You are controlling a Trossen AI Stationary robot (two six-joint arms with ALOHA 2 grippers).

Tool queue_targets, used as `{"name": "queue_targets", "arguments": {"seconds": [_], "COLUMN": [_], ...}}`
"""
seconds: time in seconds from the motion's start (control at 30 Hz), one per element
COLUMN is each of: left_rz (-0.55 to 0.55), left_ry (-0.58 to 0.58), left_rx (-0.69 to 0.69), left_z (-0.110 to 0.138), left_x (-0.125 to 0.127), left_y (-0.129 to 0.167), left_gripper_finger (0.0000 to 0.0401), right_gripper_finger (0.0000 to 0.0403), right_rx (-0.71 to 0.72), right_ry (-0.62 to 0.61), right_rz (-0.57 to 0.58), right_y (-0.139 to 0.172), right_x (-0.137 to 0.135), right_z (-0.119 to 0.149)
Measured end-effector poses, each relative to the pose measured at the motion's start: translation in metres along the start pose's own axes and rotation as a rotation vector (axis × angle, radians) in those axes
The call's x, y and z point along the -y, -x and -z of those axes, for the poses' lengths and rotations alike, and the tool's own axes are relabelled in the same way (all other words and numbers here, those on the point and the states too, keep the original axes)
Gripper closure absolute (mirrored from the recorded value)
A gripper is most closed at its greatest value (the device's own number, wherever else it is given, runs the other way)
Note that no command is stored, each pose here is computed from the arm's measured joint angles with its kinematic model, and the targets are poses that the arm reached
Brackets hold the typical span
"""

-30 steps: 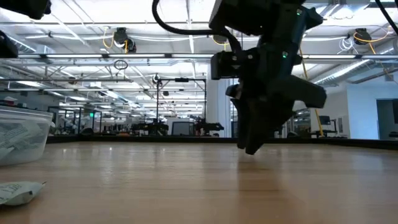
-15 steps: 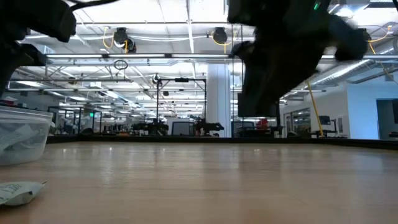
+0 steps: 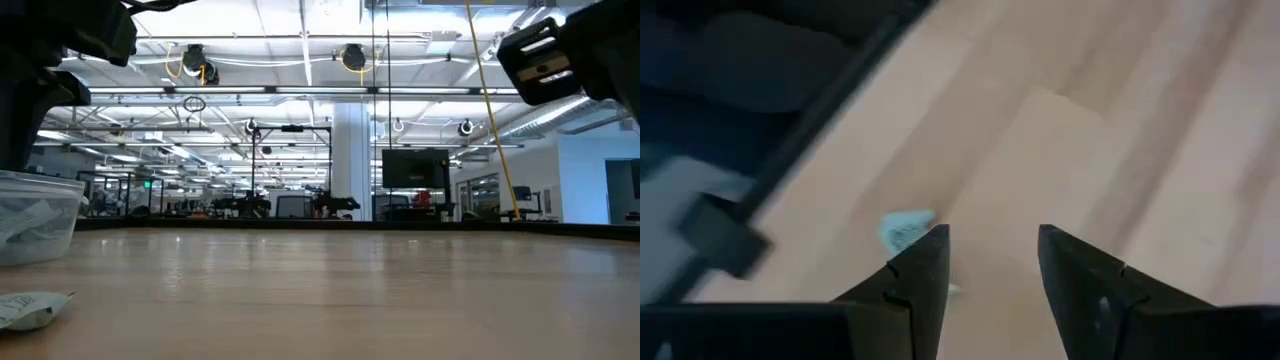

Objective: Pick and place Stevia / Truvia into bins
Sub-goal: Put the stevia packet into the transparent container

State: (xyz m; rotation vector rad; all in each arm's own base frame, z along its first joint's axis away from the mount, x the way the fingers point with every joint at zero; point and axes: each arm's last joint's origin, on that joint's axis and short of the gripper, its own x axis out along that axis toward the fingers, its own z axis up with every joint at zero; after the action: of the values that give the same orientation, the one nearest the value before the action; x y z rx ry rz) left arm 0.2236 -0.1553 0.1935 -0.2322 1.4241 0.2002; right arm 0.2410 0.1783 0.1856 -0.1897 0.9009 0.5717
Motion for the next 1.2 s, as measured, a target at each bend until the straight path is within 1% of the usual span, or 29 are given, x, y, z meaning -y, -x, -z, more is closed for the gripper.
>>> {"name": "queue_targets", "arguments": {"seconds": [0.1, 0.17, 0.27, 0.37, 0.47, 0.6, 0.8, 0.87, 1.0, 1.1, 1.13, 1.2], "left_rz": [0.014, 0.039, 0.082, 0.108, 0.113, 0.119, 0.148, 0.149, 0.147, 0.14, 0.138, 0.132], "left_ry": [-0.02, -0.034, -0.042, -0.07, -0.083, -0.086, -0.175, -0.2, -0.199, -0.186, -0.186, -0.189], "left_rx": [0.047, 0.08, 0.128, 0.188, 0.253, 0.356, 0.5, 0.534, 0.566, 0.562, 0.563, 0.565], "left_z": [-0.003, -0.007, -0.015, -0.024, -0.033, -0.046, -0.065, -0.07, -0.078, -0.08, -0.081, -0.083], "left_x": [0.002, 0.004, 0.006, 0.006, 0.004, 0.003, 0.002, 0.0, -0.005, -0.009, -0.01, -0.012], "left_y": [0.0, 0.001, 0.001, 0.002, 0.003, 0.005, 0.01, 0.012, 0.013, 0.013, 0.013, 0.012], "left_gripper_finger": [0.0302, 0.0302, 0.0302, 0.0302, 0.0301, 0.0302, 0.0302, 0.0302, 0.0302, 0.0302, 0.0302, 0.0302], "right_gripper_finger": [0.0256, 0.0255, 0.0255, 0.0258, 0.0261, 0.0261, 0.0262, 0.0263, 0.0263, 0.0263, 0.0263, 0.0264], "right_rx": [0.029, 0.042, 0.038, 0.071, 0.122, 0.187, 0.26, 0.287, 0.293, 0.326, 0.337, 0.342], "right_ry": [0.013, -0.022, -0.068, -0.076, -0.041, -0.038, -0.057, -0.058, -0.066, -0.072, -0.053, 0.023], "right_rz": [0.114, 0.133, 0.083, 0.038, 0.025, 0.003, -0.012, 0.018, 0.028, 0.005, -0.008, -0.043], "right_y": [0.005, 0.006, 0.004, 0.001, -0.004, -0.007, -0.011, -0.011, -0.012, -0.015, -0.016, -0.019], "right_x": [-0.002, -0.002, -0.004, -0.006, -0.008, -0.01, -0.01, -0.008, -0.006, -0.01, -0.012, -0.016], "right_z": [0.013, 0.021, 0.033, 0.04, 0.045, 0.055, 0.078, 0.083, 0.093, 0.092, 0.09, 0.085]}}
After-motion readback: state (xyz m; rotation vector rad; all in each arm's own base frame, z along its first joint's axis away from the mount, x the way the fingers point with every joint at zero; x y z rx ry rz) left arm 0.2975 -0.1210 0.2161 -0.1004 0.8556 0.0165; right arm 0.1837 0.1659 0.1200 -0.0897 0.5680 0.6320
